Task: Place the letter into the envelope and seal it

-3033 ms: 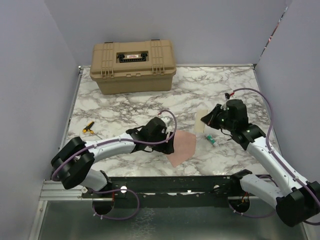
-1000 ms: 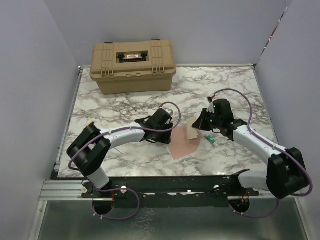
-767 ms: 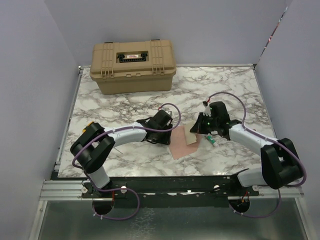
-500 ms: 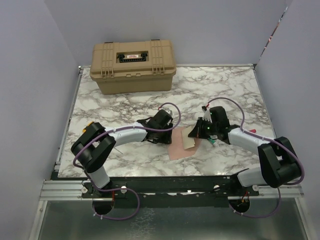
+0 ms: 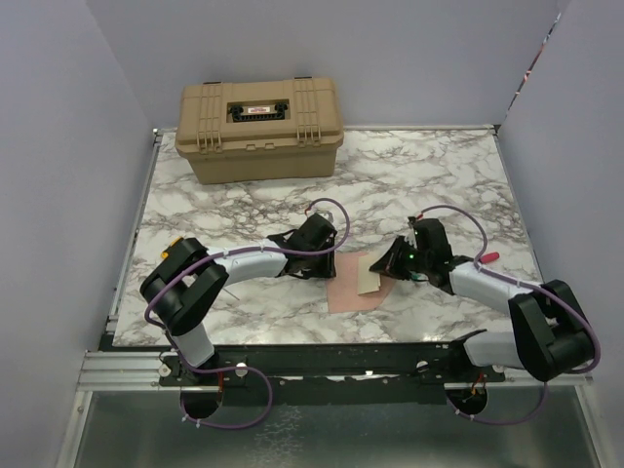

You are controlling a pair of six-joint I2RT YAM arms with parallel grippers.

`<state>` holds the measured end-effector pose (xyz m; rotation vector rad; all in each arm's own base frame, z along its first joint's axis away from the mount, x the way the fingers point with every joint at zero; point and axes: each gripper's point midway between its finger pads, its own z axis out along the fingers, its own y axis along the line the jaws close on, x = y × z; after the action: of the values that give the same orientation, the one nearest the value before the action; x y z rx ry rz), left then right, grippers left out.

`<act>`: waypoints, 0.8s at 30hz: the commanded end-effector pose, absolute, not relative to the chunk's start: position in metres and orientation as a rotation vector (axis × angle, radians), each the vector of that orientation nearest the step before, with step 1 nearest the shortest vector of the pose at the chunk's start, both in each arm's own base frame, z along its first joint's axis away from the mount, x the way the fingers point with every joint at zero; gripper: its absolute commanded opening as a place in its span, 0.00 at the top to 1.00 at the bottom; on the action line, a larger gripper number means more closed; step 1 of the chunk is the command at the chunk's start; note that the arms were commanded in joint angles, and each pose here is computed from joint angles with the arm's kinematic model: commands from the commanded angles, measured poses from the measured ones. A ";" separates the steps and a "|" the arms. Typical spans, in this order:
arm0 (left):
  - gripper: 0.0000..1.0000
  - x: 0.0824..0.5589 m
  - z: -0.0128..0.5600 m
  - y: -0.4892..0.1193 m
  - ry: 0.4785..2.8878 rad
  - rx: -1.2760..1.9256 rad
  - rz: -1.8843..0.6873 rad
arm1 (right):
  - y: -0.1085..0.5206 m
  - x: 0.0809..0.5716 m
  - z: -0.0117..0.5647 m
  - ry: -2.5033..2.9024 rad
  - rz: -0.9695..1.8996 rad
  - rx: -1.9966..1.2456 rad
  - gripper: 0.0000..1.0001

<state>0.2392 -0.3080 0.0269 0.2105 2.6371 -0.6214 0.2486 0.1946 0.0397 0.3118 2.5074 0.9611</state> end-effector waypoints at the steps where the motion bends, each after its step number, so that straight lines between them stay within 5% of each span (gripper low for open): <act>1: 0.63 0.219 -0.012 -0.281 2.765 0.161 -0.472 | 0.180 0.254 0.049 2.440 0.876 0.439 0.99; 24: 0.63 0.226 -0.003 -0.282 2.746 0.150 -0.503 | 0.175 0.230 0.014 2.636 0.799 0.494 0.99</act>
<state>0.2415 -0.3094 0.0266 0.1584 2.6324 -0.6340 0.2392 0.1798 0.0223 0.4706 2.5732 0.8553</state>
